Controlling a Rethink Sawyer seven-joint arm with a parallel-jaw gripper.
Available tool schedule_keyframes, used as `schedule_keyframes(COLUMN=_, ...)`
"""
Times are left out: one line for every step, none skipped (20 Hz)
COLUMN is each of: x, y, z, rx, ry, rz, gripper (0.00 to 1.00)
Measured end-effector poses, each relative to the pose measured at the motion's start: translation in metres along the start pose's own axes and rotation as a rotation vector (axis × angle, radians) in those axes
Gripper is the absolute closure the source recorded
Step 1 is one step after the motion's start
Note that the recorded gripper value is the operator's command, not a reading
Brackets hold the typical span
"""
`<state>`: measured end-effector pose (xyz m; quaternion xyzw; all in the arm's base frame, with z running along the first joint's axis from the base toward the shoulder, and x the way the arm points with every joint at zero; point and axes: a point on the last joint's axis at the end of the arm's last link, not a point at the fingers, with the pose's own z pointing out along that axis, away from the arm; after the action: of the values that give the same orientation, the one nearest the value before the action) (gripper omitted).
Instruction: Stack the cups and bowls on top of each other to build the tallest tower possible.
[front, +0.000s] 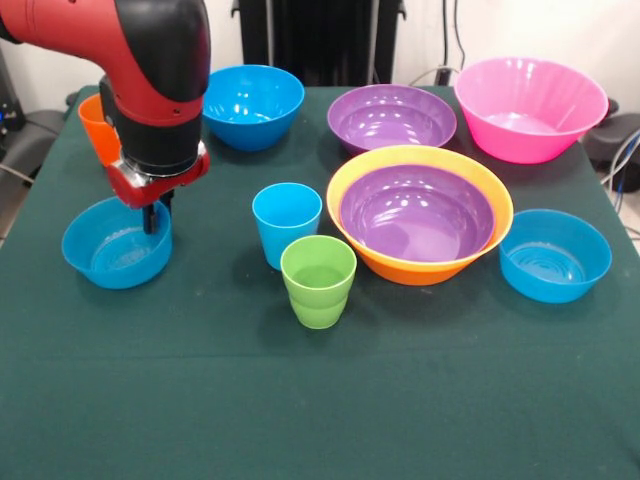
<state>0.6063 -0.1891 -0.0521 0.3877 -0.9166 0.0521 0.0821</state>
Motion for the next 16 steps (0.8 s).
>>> schedule_keyframes(x=0.0, y=0.0, z=0.0, rx=0.0, ry=0.0, rz=0.0, gripper=1.0)
schedule_keyframes(x=0.0, y=0.0, z=0.0, rx=0.0, ry=0.0, rz=0.0, gripper=1.0)
schedule_keyframes(x=0.0, y=0.0, z=0.0, rx=0.001, ry=0.0, rz=-0.001, gripper=1.0)
schedule_keyframes(x=-0.001, y=0.0, z=0.0, rx=0.002, ry=0.001, rz=-0.002, gripper=1.0)
schedule_keyframes(x=-0.001, y=0.0, z=0.0, rx=0.003, ry=0.002, rz=-0.003, gripper=1.0)
schedule_keyframes(x=-0.002, y=0.0, z=-0.001, rx=0.005, ry=0.002, rz=-0.005, gripper=1.0)
schedule_keyframes(x=-0.003, y=-0.001, z=-0.004, rx=0.008, ry=0.002, rz=-0.006, gripper=1.0)
schedule_keyframes(x=-0.003, y=-0.002, z=-0.005, rx=0.009, ry=0.002, rz=-0.006, gripper=1.0)
schedule_keyframes(x=-0.003, y=-0.003, z=-0.008, rx=0.011, ry=0.002, rz=-0.005, gripper=1.0)
schedule_keyframes(x=-0.003, y=-0.004, z=-0.01, rx=0.012, ry=0.003, rz=-0.004, gripper=1.0)
schedule_keyframes(x=-0.002, y=-0.005, z=-0.012, rx=0.013, ry=0.005, rz=-0.004, gripper=1.0)
schedule_keyframes(x=-0.002, y=-0.006, z=-0.016, rx=0.012, ry=0.009, rz=-0.003, gripper=1.0)
schedule_keyframes(x=-0.002, y=-0.007, z=-0.02, rx=0.01, ry=0.014, rz=-0.001, gripper=1.0)
schedule_keyframes(x=-0.002, y=-0.008, z=-0.023, rx=0.008, ry=0.017, rz=0.0, gripper=1.0)
schedule_keyframes(x=-0.003, y=-0.009, z=-0.027, rx=0.005, ry=0.02, rz=0.001, gripper=1.0)
schedule_keyframes(x=-0.004, y=-0.009, z=-0.03, rx=0.003, ry=0.023, rz=0.002, gripper=1.0)
